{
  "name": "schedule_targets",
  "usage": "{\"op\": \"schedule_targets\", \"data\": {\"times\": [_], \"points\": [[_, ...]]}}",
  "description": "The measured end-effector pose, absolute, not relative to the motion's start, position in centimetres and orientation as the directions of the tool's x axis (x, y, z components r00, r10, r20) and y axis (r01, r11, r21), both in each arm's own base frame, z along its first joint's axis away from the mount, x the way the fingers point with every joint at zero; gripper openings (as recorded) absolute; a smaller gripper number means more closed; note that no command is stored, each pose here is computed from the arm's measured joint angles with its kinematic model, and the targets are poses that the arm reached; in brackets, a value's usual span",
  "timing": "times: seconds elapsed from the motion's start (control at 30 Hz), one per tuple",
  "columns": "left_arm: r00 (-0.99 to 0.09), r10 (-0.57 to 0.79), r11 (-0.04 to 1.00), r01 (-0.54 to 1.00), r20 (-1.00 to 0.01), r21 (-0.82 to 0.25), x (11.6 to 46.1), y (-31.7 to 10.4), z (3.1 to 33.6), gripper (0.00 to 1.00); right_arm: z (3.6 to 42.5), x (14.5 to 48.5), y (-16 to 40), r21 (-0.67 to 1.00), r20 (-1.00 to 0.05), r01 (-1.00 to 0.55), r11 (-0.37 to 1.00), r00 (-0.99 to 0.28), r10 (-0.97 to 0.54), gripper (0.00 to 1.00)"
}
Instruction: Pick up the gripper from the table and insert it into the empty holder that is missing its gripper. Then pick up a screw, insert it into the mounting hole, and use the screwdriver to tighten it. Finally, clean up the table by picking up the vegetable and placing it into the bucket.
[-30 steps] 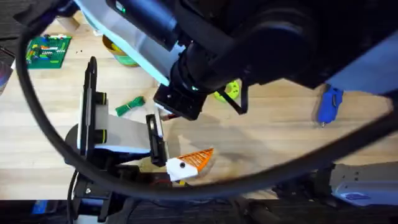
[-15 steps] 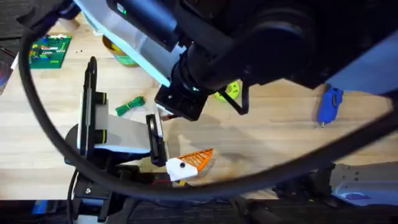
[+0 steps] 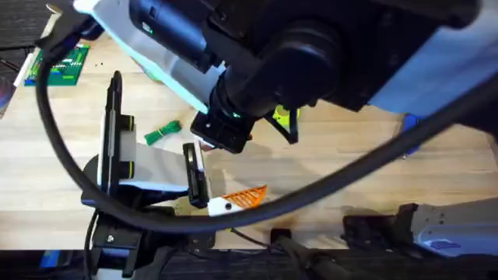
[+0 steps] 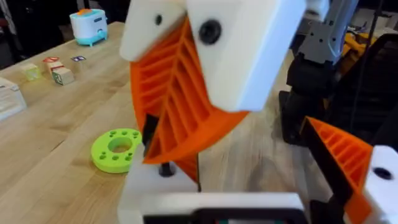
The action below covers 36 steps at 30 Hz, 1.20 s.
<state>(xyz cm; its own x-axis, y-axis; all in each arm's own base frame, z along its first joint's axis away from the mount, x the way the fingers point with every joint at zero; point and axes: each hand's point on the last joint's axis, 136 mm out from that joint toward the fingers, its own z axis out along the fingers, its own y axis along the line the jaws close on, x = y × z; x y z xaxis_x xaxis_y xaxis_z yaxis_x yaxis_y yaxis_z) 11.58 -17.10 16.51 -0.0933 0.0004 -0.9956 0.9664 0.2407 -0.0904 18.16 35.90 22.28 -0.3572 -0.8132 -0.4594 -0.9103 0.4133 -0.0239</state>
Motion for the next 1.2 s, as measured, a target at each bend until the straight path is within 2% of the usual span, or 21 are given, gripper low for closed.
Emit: {"op": "schedule_targets", "data": {"times": [0.33, 0.43, 0.57, 0.67, 0.7, 0.97, 1.2], "points": [[-0.093, 0.0, 0.241, 0.966, -0.996, -0.091, 11.6, -17.1, 16.5, 0.993, 22.3, 18.2, 35.9, -0.023, -0.459, -0.91, 0.413, -0.358, -0.813, 0.014], [-0.089, 0.0, 0.24, 0.967, -0.996, -0.086, 11.6, -17.1, 16.6, 0.993, 22.2, 18.1, 35.9, -0.02, -0.457, -0.91, 0.414, -0.36, -0.813, 0.207], [-0.088, 0.0, 0.24, 0.967, -0.996, -0.086, 11.6, -17.1, 16.6, 0.993, 22.1, 18.1, 35.9, -0.017, -0.453, -0.908, 0.419, -0.367, -0.813, 0.583], [-0.094, 0.001, 0.241, 0.966, -0.996, -0.091, 11.6, -17.1, 16.5, 0.993, 22.0, 18.4, 35.6, -0.031, -0.447, -0.904, 0.426, -0.369, -0.815, 0.935], [-0.097, 0.001, 0.241, 0.966, -0.995, -0.094, 11.6, -17.1, 16.5, 0.993, 22.0, 18.6, 35.5, -0.035, -0.446, -0.902, 0.431, -0.372, -0.814, 0.975], [-0.089, 0.0, 0.241, 0.967, -0.996, -0.086, 11.6, -17.1, 16.6, 0.993, 22.7, 20.3, 34.9, -0.018, -0.477, -0.877, 0.481, -0.415, -0.775, 0.99], [-0.088, 0.0, 0.241, 0.967, -0.996, -0.086, 11.6, -17.1, 16.6, 0.993, 26.3, 25.9, 29.3, -0.013, -0.556, -0.758, 0.652, -0.537, -0.635, 0.991]]}}
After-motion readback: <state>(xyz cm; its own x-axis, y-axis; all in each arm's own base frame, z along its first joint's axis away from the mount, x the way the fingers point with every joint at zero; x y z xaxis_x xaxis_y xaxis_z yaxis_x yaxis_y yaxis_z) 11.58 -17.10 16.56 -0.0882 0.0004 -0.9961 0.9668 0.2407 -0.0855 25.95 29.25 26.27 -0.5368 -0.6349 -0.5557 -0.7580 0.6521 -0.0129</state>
